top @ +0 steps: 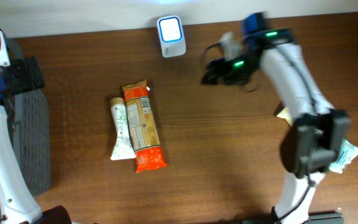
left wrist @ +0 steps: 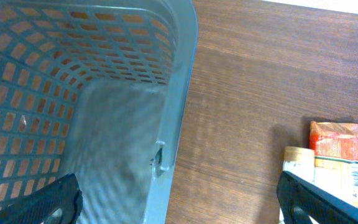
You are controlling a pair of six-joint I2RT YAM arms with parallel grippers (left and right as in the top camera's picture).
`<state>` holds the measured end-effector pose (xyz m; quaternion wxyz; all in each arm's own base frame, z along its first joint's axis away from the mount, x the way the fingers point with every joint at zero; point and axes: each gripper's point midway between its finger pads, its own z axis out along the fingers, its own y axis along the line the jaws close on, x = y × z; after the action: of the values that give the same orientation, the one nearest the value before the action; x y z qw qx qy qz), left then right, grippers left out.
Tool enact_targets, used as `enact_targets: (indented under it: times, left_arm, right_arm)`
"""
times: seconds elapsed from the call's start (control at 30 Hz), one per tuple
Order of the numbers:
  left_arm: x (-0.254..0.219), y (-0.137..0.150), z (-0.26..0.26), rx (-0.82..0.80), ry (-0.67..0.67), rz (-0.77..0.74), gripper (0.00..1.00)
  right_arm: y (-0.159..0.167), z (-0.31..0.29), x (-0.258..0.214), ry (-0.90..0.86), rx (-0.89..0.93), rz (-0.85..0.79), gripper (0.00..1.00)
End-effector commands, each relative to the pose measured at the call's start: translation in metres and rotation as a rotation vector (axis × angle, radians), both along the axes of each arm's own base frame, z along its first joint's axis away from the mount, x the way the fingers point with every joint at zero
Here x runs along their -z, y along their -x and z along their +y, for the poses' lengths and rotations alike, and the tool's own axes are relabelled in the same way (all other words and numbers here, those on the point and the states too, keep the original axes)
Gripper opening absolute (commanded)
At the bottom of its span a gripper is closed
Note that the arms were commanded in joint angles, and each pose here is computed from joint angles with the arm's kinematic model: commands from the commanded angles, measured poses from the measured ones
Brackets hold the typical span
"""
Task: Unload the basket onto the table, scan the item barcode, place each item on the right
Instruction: 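Grasp the orange-and-white snack bar pack with the right gripper, then hold the snack bar pack over the barcode scanner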
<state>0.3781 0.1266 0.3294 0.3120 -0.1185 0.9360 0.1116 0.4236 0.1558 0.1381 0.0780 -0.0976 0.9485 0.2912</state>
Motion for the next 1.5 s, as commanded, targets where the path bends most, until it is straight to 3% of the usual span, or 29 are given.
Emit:
enact_targets:
  times: [0.0, 0.07, 0.17, 0.3, 0.33, 0.37, 0.4, 0.53, 0.63, 0.77, 0.8, 0.9, 0.93, 0.97, 1.0, 1.03, 1.07, 1.23, 1.47]
  left_arm:
    - [-0.006, 0.002, 0.001, 0.005, -0.014, -0.011, 0.99]
    - [-0.006, 0.002, 0.001, 0.005, -0.014, -0.011, 0.99]
    - [-0.006, 0.002, 0.001, 0.005, -0.014, -0.011, 0.99]
    - [-0.006, 0.002, 0.001, 0.005, -0.014, -0.011, 0.99]
    - [-0.006, 0.002, 0.001, 0.005, -0.014, -0.011, 0.99]
    - [-0.006, 0.002, 0.001, 0.005, -0.014, -0.011, 0.99]
    - [-0.006, 0.002, 0.001, 0.005, -0.014, -0.011, 0.99]
    - [-0.006, 0.002, 0.001, 0.005, -0.014, -0.011, 0.99]
    - [-0.006, 0.002, 0.001, 0.005, -0.014, -0.011, 0.99]
    - [-0.006, 0.002, 0.001, 0.005, -0.014, -0.011, 0.99]
    - [-0.006, 0.002, 0.001, 0.005, -0.014, -0.011, 0.99]
    - [-0.006, 0.002, 0.001, 0.005, -0.014, -0.011, 0.99]
    - [-0.006, 0.002, 0.001, 0.005, -0.014, -0.011, 0.99]
    - [-0.006, 0.002, 0.001, 0.005, -0.014, -0.011, 0.99]
    - [-0.006, 0.002, 0.001, 0.005, -0.014, -0.011, 0.99]
    - [-0.006, 0.002, 0.001, 0.005, -0.014, -0.011, 0.99]
    - [-0.006, 0.002, 0.001, 0.005, -0.014, -0.011, 0.99]
    - [-0.006, 0.002, 0.001, 0.005, -0.014, -0.011, 0.99]
    - [-0.006, 0.002, 0.001, 0.006, -0.014, -0.011, 0.99]
  right_arm:
    - [0.033, 0.092, 0.051, -0.154, -0.196, 0.143, 0.79]
    - [0.057, 0.148, 0.088, -0.208, -0.319, 0.19, 0.73]
    - [0.086, 0.182, 0.117, -0.187, -0.39, 0.242, 0.65]
    - [0.104, 0.196, 0.148, -0.176, -0.327, 0.303, 0.53]
    - [0.106, 0.195, 0.152, -0.171, -0.321, 0.308, 0.42]
    - [0.105, 0.195, 0.152, -0.17, -0.32, 0.304, 0.21]
    - [0.102, 0.196, 0.152, -0.175, -0.321, 0.293, 0.07]
    - [0.074, 0.188, 0.122, -0.205, -0.304, 0.182, 0.04]
    - [0.035, 0.121, 0.056, 0.083, -0.189, -0.038, 0.04]
    - [0.04, 0.013, 0.006, 0.889, -0.12, -0.228, 0.04]
    - [0.048, 0.014, 0.022, 1.069, -0.21, -0.238, 0.04]
    - [0.061, 0.033, 0.078, 1.119, -0.327, -0.15, 0.04]
    - [0.068, 0.041, 0.09, 1.1, -0.355, -0.124, 0.09]
    - [0.081, 0.061, 0.101, 1.029, -0.393, -0.093, 0.36]
    - [0.087, 0.074, 0.104, 0.988, -0.406, -0.099, 0.71]
    - [0.083, 0.077, 0.104, 0.981, -0.399, -0.116, 0.91]
    - [0.079, 0.075, 0.104, 0.978, -0.387, -0.117, 0.98]
    - [0.07, 0.066, 0.119, 0.718, -0.404, 0.013, 0.99]
    - [0.108, 0.081, 0.14, 0.71, -0.632, 0.027, 0.99]
